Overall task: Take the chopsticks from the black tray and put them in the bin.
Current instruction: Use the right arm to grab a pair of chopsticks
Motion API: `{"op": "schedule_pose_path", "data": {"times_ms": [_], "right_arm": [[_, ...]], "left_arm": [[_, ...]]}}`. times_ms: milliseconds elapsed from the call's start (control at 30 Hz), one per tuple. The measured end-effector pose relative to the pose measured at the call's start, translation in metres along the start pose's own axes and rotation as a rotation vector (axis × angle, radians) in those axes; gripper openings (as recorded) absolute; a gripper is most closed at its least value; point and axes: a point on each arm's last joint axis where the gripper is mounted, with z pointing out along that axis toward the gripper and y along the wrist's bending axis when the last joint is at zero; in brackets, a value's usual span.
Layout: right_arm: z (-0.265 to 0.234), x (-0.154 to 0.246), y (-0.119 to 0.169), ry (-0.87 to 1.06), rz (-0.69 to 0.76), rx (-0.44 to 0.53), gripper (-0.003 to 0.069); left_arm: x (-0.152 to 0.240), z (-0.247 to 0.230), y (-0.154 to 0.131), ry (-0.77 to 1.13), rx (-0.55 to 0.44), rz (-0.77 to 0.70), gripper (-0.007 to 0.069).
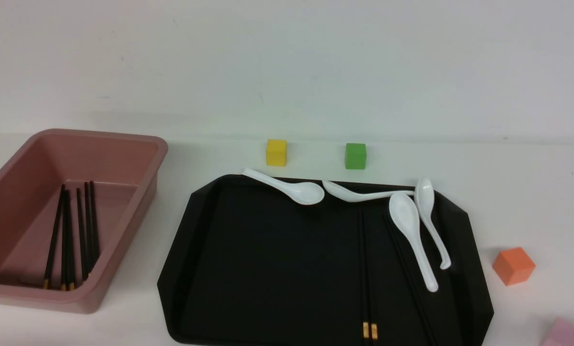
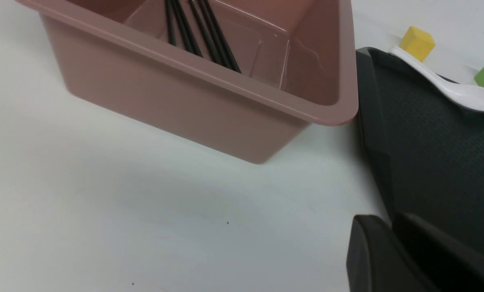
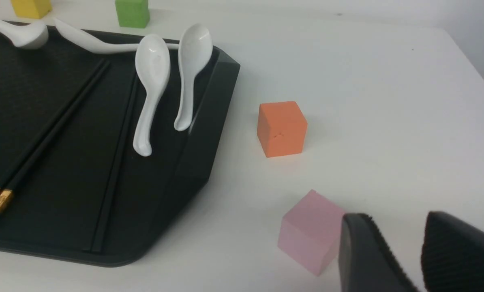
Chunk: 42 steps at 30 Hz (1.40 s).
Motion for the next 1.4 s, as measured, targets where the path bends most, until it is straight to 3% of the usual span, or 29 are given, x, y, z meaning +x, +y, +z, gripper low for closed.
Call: {"op": "schedule_pose_path", "data": {"times_ms": [367, 467, 533, 600, 633, 733, 967, 1133, 1233, 1400], "right_arm": [[0.000, 0.000, 0.000, -0.002, 0.011, -0.001, 0.0240], [0.000, -0.003, 0.005, -0.033, 0.323, -0.066, 0.0240], [0.000, -0.004, 0.007, -0.043, 0.458, -0.094, 0.0240], [-0.001, -0.008, 0.012, -0.048, 0.808, -0.168, 0.0240], [-0.001, -0.009, 0.012, -0.048, 0.815, -0.169, 0.0240], [-0.001, -0.011, 0.015, -0.044, 1.021, -0.221, 0.0240], [-0.004, -0.019, 0.018, -0.042, 1.232, -0.299, 0.0240], [-0.024, -0.060, 0.016, -0.220, 1.082, -0.364, 0.0240], [-0.044, -0.099, 0.014, -0.377, 0.865, -0.366, 0.0206], [-0.037, -0.148, 0.023, -0.275, 0.590, -0.368, 0.0005]], "left_arm": [[0.000, 0.000, 0.000, 0.000, 0.000, 0.000, 0.0095], [0.000, 0.000, 0.000, 0.000, 0.000, 0.000, 0.0101], [0.000, 0.000, 0.000, 0.000, 0.000, 0.000, 0.0103], [0.000, 0.000, 0.000, 0.000, 0.000, 0.000, 0.0103], [0.000, 0.000, 0.000, 0.000, 0.000, 0.000, 0.0103], [0.000, 0.000, 0.000, 0.000, 0.000, 0.000, 0.0103], [0.000, 0.000, 0.000, 0.000, 0.000, 0.000, 0.0111], [0.000, 0.000, 0.000, 0.000, 0.000, 0.001, 0.0113], [0.000, 0.000, 0.000, 0.000, 0.000, 0.001, 0.0115], [0.000, 0.000, 0.000, 0.000, 0.000, 0.002, 0.0123]]}}
